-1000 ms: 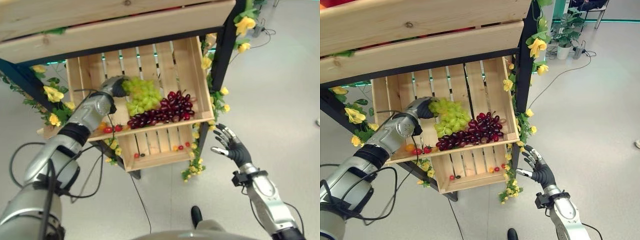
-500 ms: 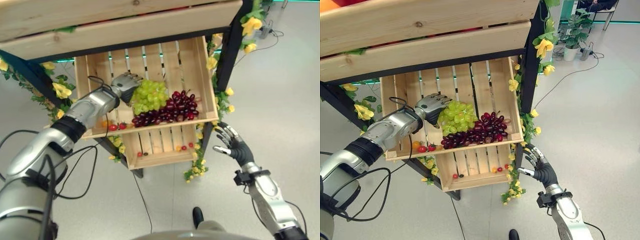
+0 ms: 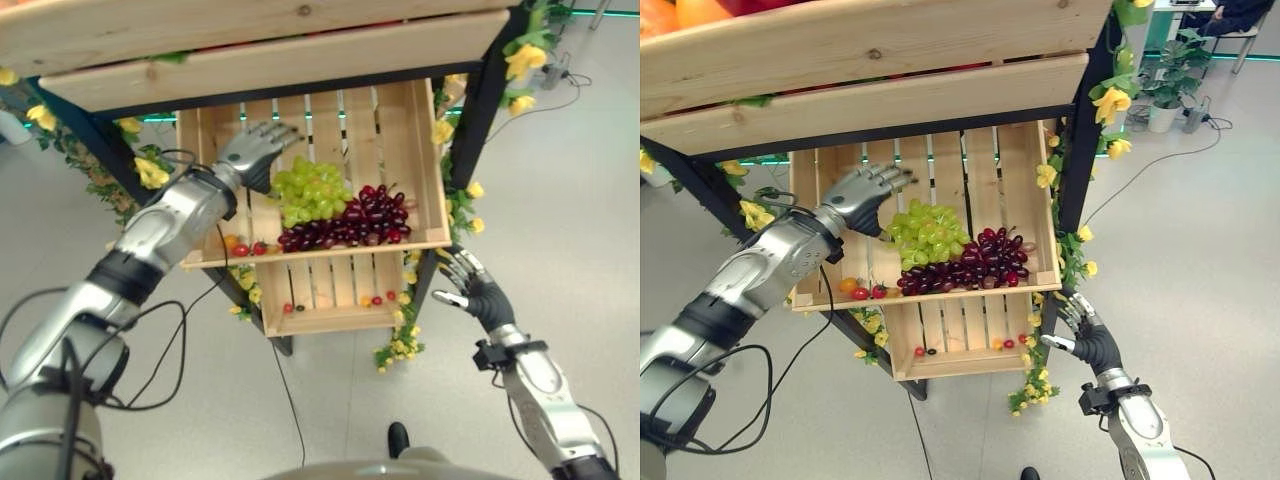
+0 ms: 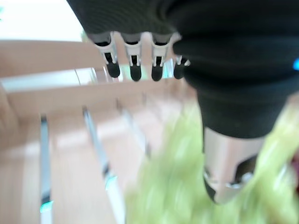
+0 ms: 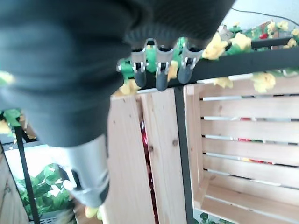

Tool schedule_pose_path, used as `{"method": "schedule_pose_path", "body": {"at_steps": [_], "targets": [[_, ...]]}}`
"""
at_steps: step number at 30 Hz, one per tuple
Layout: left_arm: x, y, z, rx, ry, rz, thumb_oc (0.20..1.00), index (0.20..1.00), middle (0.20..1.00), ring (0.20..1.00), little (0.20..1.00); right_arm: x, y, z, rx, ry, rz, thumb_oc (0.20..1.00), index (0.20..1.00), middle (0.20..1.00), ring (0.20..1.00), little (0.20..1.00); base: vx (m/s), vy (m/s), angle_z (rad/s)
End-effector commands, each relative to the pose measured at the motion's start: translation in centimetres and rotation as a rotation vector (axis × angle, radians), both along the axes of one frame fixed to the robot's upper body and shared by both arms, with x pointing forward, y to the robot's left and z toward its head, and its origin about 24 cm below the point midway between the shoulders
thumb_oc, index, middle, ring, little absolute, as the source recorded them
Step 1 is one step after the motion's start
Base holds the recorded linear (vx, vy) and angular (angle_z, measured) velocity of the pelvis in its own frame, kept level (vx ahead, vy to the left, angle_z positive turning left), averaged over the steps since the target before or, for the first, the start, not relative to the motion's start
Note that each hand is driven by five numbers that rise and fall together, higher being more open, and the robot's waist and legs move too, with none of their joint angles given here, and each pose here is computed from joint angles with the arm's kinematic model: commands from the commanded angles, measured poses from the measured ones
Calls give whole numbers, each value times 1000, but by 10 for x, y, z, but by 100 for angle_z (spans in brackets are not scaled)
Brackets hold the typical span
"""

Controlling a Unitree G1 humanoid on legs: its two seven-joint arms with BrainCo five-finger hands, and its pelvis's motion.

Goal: Pick up the fruits from the basket on one side to the basket on the other side

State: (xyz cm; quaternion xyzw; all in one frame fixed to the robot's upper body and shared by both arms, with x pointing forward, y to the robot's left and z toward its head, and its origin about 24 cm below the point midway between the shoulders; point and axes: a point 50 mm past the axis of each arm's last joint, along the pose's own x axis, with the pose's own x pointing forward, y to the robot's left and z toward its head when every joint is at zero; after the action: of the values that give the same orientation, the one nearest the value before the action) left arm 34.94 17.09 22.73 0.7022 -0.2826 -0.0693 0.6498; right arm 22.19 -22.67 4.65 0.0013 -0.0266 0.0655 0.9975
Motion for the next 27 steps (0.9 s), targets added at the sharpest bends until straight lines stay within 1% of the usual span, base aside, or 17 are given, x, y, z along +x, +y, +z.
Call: {"method": "schedule_pose_path", "body": {"at_steps": [1,6,9,13,14,18,20,21,22,23,24,27], "targets": [[-9,25,42,-6,-197,76,1000,1000,1000,1000,1000,-1,-2,23,13,-137,-18,1000,1000,1000,1000,1000,11,-1,9],[-28,22,52,27,-277,32,1000,1000,1000,1000,1000,-1,-3,26,19,-141,-14,1000,1000,1000,1000,1000,8,3,7],[-34,21,55,24,-290,8,1000,1000,1000,1000,1000,-1,-4,26,18,-141,-18,1000,1000,1000,1000,1000,4,1,7],[-48,16,54,-19,-231,-76,1000,1000,1000,1000,1000,-2,-7,27,18,-145,-40,1000,1000,1000,1000,1000,0,1,1],[-53,16,51,-52,-192,-106,1000,1000,1000,1000,1000,-2,-7,27,19,-145,-44,1000,1000,1000,1000,1000,0,0,0],[-68,4,35,-278,93,-333,1000,1000,1000,1000,1000,-1,-11,30,38,-170,-89,1000,1000,1000,1000,1000,0,0,0],[-74,-5,25,-429,287,-474,1000,1000,1000,1000,1000,1,-12,33,53,-189,-108,1000,1000,1000,1000,1000,0,0,0],[-74,-7,15,-477,365,-498,1000,1000,1000,1000,1000,1,-14,35,60,-197,-117,1000,1000,1000,1000,1000,-8,-25,4],[-75,-15,-5,-546,504,-537,1000,1000,1000,1000,1000,3,-15,37,69,-211,-130,1000,1000,1000,1000,1000,-5,-20,3],[-75,-15,-5,-546,505,-538,1000,1000,1000,1000,1000,3,-15,37,69,-211,-131,1000,1000,1000,1000,1000,-20,-24,4],[-76,-22,-16,-559,580,-558,1000,1000,1000,1000,1000,5,-15,39,65,-222,-139,1000,1000,1000,1000,1000,-20,-20,4],[-77,-34,-38,-616,714,-592,1000,1000,1000,1000,1000,8,-17,46,58,-253,-150,1000,1000,1000,1000,1000,-16,-21,1]]}}
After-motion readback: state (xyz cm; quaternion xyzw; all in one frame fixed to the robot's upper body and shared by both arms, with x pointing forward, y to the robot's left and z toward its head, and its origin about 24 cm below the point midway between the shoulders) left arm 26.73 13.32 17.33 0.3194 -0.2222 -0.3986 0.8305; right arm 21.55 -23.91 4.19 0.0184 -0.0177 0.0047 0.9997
